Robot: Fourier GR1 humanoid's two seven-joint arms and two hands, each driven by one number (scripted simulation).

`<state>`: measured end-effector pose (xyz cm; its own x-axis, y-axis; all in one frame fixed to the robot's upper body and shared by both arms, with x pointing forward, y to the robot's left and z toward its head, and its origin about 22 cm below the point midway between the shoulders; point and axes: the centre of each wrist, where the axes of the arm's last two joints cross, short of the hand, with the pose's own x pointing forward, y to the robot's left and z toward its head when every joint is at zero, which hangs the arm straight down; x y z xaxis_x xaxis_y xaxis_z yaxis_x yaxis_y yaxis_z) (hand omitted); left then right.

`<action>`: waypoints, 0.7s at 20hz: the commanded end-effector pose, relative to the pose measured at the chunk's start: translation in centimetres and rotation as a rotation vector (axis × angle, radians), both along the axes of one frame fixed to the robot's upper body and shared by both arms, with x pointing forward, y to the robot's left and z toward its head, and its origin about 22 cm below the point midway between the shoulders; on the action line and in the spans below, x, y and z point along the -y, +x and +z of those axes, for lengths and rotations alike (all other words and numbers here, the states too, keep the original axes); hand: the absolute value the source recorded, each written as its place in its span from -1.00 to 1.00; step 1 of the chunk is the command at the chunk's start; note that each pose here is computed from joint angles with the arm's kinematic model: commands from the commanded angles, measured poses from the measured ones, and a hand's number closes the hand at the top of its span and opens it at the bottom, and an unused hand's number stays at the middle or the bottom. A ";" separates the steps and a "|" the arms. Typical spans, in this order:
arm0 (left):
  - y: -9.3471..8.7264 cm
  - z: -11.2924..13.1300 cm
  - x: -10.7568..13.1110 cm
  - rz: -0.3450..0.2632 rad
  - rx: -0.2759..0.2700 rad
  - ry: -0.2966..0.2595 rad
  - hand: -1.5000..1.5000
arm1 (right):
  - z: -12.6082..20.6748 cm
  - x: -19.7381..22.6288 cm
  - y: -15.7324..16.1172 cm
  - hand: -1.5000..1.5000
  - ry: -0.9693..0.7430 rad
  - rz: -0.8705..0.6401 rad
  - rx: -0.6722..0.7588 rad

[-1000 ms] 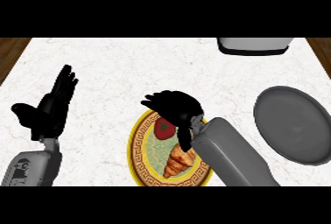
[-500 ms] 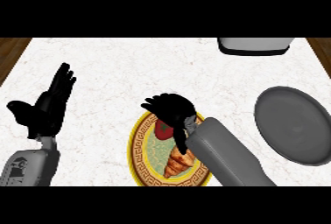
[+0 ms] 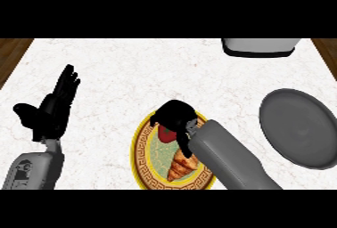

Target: Pick the tomato from the plate and place it in the pan

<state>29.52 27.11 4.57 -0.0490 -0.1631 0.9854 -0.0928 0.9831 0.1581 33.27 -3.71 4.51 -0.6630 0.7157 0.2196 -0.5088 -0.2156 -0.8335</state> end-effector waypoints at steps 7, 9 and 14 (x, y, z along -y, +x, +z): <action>-0.3 -1.5 0.6 0.013 0.004 0.004 0.00 | -1.7 -0.6 -0.4 1.00 0.021 0.091 0.029; -1.5 -0.3 -0.2 0.014 -0.002 -0.013 0.00 | -4.0 0.8 -3.5 1.00 0.011 -0.149 -0.017; -0.6 0.5 -2.5 0.063 -0.016 0.010 0.00 | -5.5 3.0 -5.9 1.00 -0.013 -0.550 -0.075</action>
<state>28.83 28.60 4.53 -0.0322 -0.1646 0.9858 -0.1389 0.9775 0.1586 30.53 -5.11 2.43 -0.4185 0.8705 0.2589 -0.5337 -0.0051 -0.8456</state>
